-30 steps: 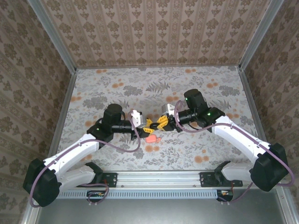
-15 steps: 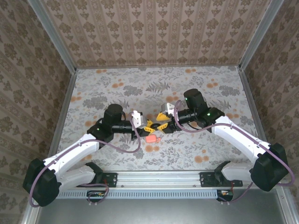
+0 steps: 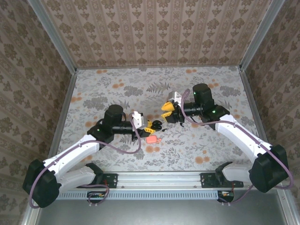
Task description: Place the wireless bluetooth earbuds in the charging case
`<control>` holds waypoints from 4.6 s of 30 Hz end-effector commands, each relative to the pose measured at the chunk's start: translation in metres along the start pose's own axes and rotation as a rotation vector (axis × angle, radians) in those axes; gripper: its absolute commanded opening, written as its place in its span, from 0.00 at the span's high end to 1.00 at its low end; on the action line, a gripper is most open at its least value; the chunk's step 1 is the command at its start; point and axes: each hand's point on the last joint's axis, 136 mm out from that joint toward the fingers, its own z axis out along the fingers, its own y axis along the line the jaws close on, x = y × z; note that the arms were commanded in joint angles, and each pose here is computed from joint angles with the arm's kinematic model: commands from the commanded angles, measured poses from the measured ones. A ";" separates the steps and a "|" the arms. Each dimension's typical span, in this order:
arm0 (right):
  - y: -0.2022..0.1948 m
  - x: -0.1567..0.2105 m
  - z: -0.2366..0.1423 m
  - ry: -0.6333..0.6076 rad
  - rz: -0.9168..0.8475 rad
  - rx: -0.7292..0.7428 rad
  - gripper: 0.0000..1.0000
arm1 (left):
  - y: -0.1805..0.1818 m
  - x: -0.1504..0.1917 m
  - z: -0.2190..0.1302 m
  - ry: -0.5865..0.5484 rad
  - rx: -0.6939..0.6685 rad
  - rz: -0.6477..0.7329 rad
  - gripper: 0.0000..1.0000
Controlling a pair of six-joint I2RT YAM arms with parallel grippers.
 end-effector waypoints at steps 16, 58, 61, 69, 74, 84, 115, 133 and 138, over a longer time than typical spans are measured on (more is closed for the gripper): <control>-0.034 0.083 -0.017 0.429 0.333 0.218 0.56 | 0.038 0.044 -0.010 0.016 -0.286 -0.154 0.90; -0.039 0.232 0.067 0.873 -0.398 -0.452 0.66 | 0.052 0.080 -0.056 0.096 -0.528 -0.250 0.90; -0.040 0.235 0.068 0.886 -0.401 -0.451 0.68 | 0.052 0.080 -0.056 0.097 -0.527 -0.249 0.91; -0.047 0.242 0.064 0.939 -0.412 -0.426 0.71 | 0.052 0.079 -0.056 0.096 -0.527 -0.249 0.91; -0.048 0.241 0.065 0.933 -0.407 -0.410 0.79 | 0.053 0.079 -0.055 0.097 -0.527 -0.247 0.91; -0.045 0.226 0.071 0.827 -0.348 -0.330 0.86 | 0.056 0.078 -0.055 0.084 -0.537 -0.252 0.91; -0.043 0.058 0.015 -0.090 0.006 0.034 0.88 | 0.100 0.054 -0.003 -0.150 -0.533 -0.179 0.93; -0.046 0.005 0.005 -0.378 0.050 0.066 0.88 | 0.095 0.028 0.023 -0.240 -0.398 -0.147 0.93; -0.043 0.000 0.014 -0.391 0.040 0.056 0.88 | 0.096 0.018 0.022 -0.279 -0.390 -0.147 0.93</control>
